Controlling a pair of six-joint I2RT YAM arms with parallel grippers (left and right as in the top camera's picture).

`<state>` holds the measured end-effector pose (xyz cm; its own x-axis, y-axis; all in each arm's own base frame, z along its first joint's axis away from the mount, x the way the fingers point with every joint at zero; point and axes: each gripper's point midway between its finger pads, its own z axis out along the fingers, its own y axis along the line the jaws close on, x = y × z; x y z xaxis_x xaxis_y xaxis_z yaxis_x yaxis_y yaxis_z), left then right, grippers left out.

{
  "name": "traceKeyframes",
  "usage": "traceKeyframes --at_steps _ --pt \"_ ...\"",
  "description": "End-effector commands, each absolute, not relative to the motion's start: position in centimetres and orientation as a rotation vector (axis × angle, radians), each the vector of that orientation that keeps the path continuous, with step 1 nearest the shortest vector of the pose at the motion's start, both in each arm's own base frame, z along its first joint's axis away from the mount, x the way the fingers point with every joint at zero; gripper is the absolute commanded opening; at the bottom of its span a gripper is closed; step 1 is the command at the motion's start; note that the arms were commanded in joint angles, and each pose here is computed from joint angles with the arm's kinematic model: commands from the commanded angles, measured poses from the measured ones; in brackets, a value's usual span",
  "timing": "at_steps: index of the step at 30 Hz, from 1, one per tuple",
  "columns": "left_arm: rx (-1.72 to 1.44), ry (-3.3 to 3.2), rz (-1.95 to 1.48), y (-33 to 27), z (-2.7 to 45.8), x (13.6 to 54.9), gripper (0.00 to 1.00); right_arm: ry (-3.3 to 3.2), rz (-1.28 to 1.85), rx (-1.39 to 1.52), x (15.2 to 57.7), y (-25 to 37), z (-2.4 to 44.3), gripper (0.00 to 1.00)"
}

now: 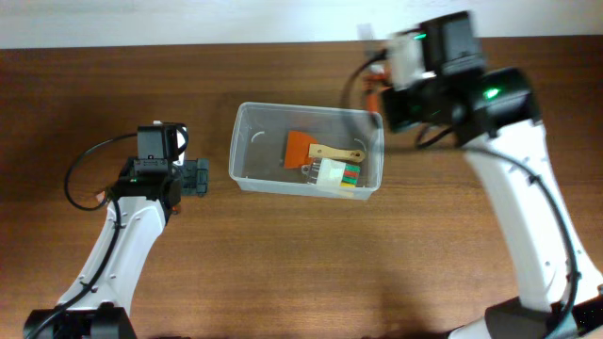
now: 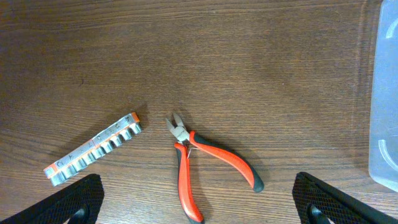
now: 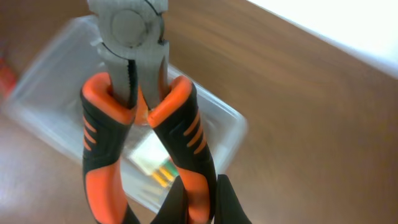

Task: Pack container
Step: 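Carry the needle-nose pliers into the container and release them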

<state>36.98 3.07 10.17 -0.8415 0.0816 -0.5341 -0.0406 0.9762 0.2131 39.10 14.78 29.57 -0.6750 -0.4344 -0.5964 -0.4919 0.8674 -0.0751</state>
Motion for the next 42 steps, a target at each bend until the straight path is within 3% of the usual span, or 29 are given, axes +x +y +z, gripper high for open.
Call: traceKeyframes --at_steps 1,9,15,21,22,23,27,28,30,31,32,33,38,42 --pt "0.054 2.545 0.285 2.8 10.6 37.5 0.99 2.264 0.083 -1.138 38.0 20.2 27.6 0.04" --pt "0.054 2.545 0.285 2.8 10.6 37.5 0.99 2.077 0.004 -1.685 39.6 25.8 19.2 0.04" --pt "0.054 2.545 0.285 2.8 10.6 37.5 0.99 2.150 0.021 -1.799 41.0 26.8 11.4 0.04" --pt "0.054 2.545 0.285 2.8 10.6 37.5 0.99 2.193 0.034 -1.851 41.2 27.2 7.4 0.04" --pt "0.054 2.545 0.285 2.8 10.6 37.5 0.99 2.196 0.035 -1.850 41.2 27.2 7.3 0.08" --pt "0.054 2.545 0.285 2.8 10.6 37.5 0.99 2.196 0.035 -1.847 41.2 27.2 7.4 0.44" --pt "0.054 2.545 0.285 2.8 10.6 37.5 0.99 2.235 0.043 -1.742 41.7 27.4 8.8 0.59" --pt "0.054 2.545 0.285 2.8 10.6 37.5 0.99 2.242 0.044 -1.710 41.9 27.4 9.5 0.72" --pt "0.054 2.545 0.285 2.8 10.6 37.5 0.99 2.249 0.048 -1.639 42.3 27.5 11.2 0.77" --pt "0.054 2.545 0.285 2.8 10.6 37.5 0.99 2.243 0.046 -1.616 42.4 27.4 12.4 0.82" --pt "0.054 2.545 0.285 2.8 10.6 37.5 0.99 2.250 0.029 -1.566 42.8 27.1 13.9 0.95" --pt "0.054 2.545 0.285 2.8 10.6 37.5 0.99 2.271 -0.005 -1.484 43.3 26.5 15.7 0.99" --pt "0.054 2.543 0.285 2.8 10.6 37.5 0.99 2.337 -0.096 -1.028 45.2 20.7 26.0 0.99" --pt "0.053 2.534 0.284 2.8 10.7 37.7 0.99 2.364 -0.050 -0.548 45.4 12.3 33.8 0.98"
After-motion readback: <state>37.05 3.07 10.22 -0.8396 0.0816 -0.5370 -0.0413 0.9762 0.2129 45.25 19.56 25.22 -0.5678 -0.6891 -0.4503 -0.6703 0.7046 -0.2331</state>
